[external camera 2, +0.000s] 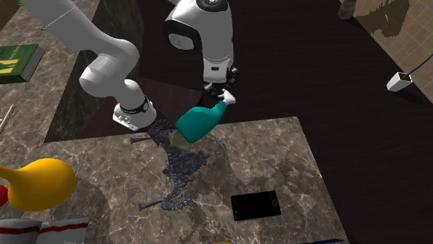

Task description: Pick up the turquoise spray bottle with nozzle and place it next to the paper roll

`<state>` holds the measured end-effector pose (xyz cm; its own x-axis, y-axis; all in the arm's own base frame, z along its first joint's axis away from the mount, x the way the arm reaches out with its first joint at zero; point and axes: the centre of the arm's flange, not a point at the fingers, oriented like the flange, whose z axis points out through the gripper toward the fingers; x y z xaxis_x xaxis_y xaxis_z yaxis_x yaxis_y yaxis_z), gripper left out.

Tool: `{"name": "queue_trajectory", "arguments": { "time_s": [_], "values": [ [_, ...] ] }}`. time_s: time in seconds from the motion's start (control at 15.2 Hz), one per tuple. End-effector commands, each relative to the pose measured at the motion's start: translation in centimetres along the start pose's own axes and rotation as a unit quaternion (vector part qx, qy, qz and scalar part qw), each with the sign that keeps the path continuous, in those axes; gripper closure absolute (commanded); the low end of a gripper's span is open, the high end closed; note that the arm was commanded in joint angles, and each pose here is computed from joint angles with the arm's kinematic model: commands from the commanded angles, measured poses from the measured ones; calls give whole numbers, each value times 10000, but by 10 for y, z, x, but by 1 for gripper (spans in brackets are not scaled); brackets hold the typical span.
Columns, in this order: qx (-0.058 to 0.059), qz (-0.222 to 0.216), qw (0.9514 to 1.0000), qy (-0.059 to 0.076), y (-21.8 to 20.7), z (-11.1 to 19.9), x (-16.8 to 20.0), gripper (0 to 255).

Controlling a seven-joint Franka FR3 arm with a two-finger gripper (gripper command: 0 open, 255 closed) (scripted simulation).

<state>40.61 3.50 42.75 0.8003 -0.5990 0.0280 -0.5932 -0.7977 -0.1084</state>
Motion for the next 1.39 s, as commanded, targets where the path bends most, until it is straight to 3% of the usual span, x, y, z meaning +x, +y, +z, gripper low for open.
{"name": "queue_trajectory", "arguments": {
  "time_s": [0.0, 1.32],
  "values": [
    [6, -7, 10000, -2, 30, -1, 4, 255],
    [6, -7, 10000, -2, 292, -30, 27, 255]
  ]
}}
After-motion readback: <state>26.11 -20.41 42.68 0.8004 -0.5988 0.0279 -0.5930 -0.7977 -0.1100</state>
